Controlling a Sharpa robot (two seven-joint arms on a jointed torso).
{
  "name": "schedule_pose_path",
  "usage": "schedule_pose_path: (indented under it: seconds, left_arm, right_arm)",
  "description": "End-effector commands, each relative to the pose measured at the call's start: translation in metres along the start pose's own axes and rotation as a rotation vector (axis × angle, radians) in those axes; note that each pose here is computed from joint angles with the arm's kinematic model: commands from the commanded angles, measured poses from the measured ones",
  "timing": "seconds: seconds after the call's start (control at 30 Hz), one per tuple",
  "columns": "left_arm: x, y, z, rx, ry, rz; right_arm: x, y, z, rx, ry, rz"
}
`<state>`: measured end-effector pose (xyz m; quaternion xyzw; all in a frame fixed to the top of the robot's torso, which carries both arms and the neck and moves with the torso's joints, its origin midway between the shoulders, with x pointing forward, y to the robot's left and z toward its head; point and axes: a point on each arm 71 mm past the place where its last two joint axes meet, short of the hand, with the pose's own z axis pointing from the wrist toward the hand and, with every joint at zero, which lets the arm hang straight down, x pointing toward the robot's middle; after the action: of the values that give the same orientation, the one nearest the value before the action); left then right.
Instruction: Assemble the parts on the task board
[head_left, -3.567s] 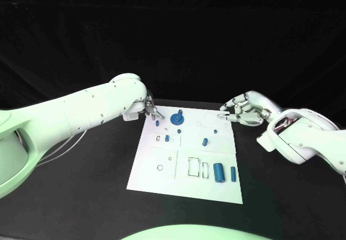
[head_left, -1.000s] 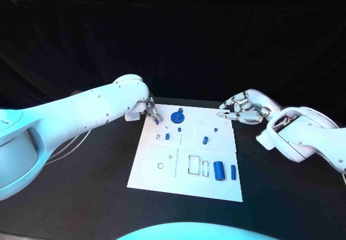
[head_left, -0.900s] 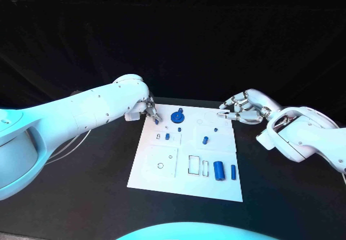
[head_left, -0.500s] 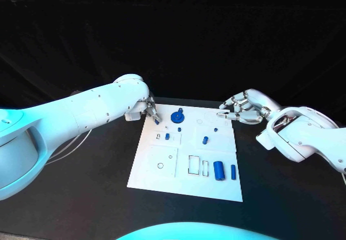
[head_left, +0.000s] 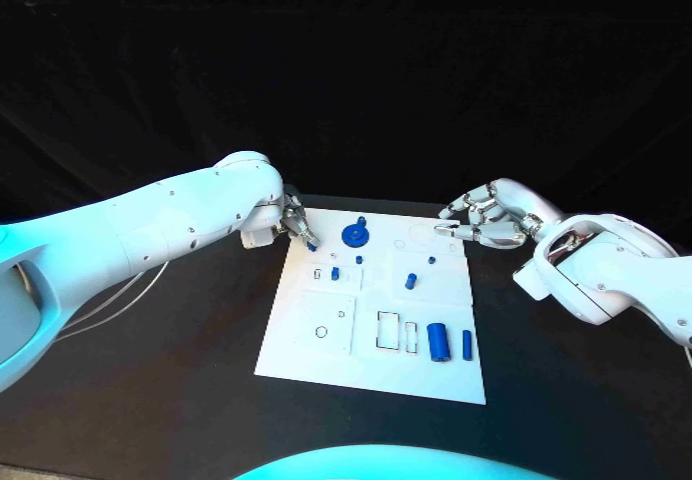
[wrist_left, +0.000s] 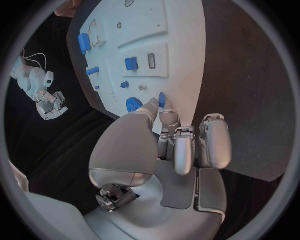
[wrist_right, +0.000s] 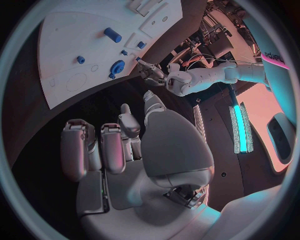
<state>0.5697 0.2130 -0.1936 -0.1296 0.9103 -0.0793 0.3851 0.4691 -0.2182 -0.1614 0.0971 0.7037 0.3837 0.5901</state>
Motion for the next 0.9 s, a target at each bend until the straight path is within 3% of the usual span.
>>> schedule_pose_path:
  seconds: [0.03,0.43,0.9]
  left_arm:
    - [0.0003,-0.0019,-0.0073,0.032,-0.021,-0.075]
    - [0.0117,0.0013,-0.0289,0.092,-0.091,-0.133]
    - [0.0436,0.0118,-0.0292,0.084,-0.091,-0.122]
  right_arm:
    - [0.001,0.001,0.0,-0.007,0.014,-0.005]
    - [0.001,-0.001,-0.001,-0.003,0.016,-0.006]
    - [0.0,-0.001,-0.001,-0.001,0.017,-0.006]
